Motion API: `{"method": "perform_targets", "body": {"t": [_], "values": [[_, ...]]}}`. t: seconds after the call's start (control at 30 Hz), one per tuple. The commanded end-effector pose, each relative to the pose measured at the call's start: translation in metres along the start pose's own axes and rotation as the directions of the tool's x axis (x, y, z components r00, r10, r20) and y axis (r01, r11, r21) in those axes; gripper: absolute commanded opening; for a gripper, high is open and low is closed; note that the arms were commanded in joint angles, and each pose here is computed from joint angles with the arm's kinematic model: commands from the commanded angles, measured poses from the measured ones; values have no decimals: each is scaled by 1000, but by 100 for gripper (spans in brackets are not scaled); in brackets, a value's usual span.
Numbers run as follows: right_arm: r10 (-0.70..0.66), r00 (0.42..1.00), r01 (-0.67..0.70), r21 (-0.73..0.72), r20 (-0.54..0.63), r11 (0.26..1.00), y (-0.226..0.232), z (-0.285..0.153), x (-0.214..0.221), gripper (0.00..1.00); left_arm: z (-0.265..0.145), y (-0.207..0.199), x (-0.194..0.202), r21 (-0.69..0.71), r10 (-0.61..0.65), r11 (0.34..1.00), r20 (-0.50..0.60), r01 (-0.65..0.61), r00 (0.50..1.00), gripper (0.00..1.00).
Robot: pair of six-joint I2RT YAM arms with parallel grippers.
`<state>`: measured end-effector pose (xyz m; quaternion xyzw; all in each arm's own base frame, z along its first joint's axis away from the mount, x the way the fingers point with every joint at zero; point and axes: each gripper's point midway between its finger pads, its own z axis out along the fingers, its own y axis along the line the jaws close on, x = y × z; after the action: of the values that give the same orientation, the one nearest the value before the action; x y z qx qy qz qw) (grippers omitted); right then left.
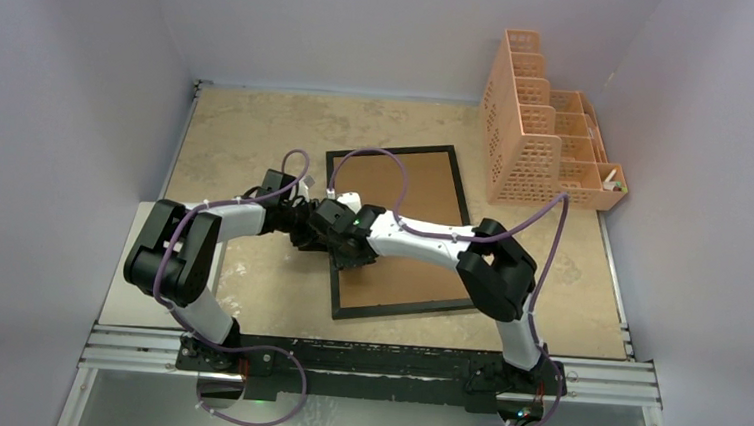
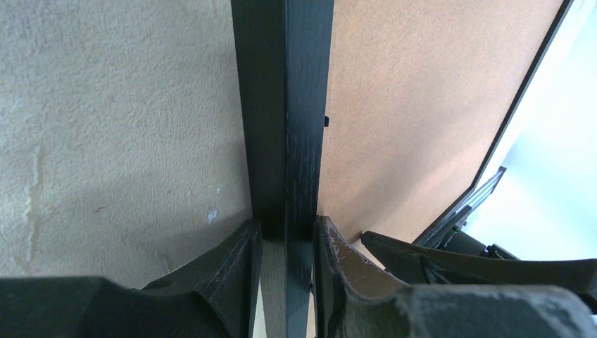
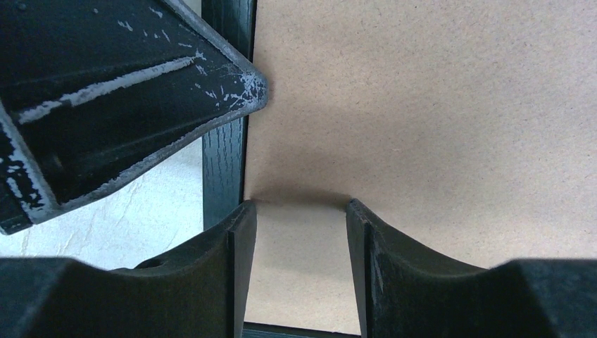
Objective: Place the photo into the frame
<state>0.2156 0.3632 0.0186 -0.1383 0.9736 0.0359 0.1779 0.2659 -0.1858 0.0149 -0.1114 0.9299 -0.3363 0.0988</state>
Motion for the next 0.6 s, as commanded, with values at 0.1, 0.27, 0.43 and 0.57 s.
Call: {"method": "perform_targets", "body": {"t": [0.1,0.27,0.43,0.57], "values": [[-72,945,165,276,-319,947,-69,78,115,51,-4,89,61,-346,-120,936,-130,69,984,0],[-46,957,129,278,-287,952,-65,73,108,50,-4,88,61,-344,-121,936,-131,69,984,0],[29,996,-13,170,-90,985,-32,27,47,51,-5,85,58,-335,-117,940,-129,67,985,0],[121,988,-125,35,96,992,-15,-19,-13,52,-8,71,48,-282,-98,957,-110,64,989,0]]}}
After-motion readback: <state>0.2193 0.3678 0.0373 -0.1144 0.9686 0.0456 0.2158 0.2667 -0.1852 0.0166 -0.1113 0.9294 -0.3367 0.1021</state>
